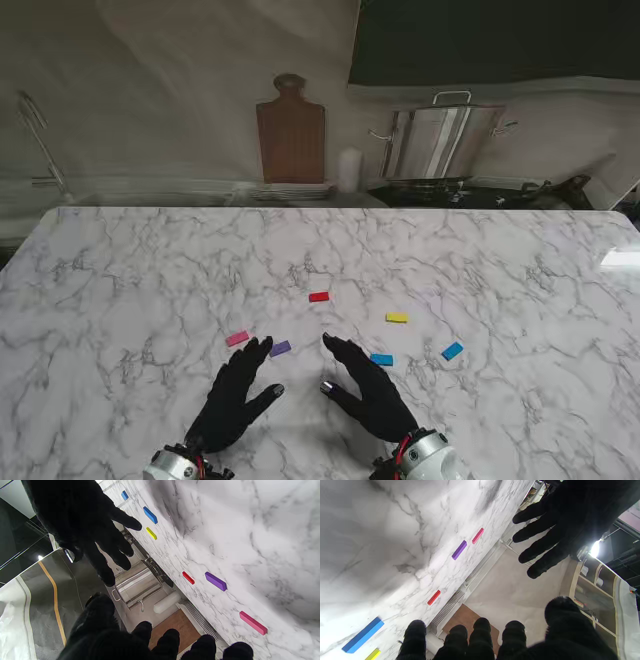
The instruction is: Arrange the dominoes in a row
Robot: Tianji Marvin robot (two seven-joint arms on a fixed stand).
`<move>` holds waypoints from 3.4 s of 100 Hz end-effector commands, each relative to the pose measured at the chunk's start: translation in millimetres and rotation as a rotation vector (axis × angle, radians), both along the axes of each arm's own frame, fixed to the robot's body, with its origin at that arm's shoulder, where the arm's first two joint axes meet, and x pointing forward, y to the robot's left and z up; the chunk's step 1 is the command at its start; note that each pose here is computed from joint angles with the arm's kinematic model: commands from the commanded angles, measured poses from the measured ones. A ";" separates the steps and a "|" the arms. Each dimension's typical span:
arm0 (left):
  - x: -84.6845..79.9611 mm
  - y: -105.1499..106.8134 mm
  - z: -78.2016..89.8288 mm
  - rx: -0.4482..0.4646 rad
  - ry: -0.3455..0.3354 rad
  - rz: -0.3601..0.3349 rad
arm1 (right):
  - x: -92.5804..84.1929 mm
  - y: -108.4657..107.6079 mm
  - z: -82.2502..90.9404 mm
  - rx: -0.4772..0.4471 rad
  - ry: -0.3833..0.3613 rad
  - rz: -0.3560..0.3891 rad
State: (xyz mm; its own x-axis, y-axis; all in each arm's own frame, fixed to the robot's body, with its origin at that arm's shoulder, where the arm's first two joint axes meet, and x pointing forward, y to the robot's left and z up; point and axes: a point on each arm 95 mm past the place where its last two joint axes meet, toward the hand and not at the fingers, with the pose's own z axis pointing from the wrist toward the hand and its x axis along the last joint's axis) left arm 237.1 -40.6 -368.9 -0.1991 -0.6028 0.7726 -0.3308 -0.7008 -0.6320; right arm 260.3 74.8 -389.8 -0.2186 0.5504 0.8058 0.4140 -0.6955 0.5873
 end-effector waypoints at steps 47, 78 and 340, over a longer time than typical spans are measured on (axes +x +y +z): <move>-2.5 -1.4 1.5 -0.003 0.007 -0.012 | 0.0 -1.7 -0.6 -0.014 -0.010 -0.003; 0.0 1.5 3.6 -0.010 0.006 -0.008 | 4.5 -3.8 3.7 -0.026 -0.020 -0.018; 5.2 15.5 9.6 0.105 0.014 -0.278 | 100.2 -47.7 -17.7 -0.885 -0.257 -0.082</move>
State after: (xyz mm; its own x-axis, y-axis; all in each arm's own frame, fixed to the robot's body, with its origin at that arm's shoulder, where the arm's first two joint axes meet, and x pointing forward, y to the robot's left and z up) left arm 244.8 -24.5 -356.5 -0.3523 -0.6028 0.7159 -0.4921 -0.5313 -0.6896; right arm 360.9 27.8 -405.3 -0.2689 0.9629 0.0245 0.1638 0.0206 0.9863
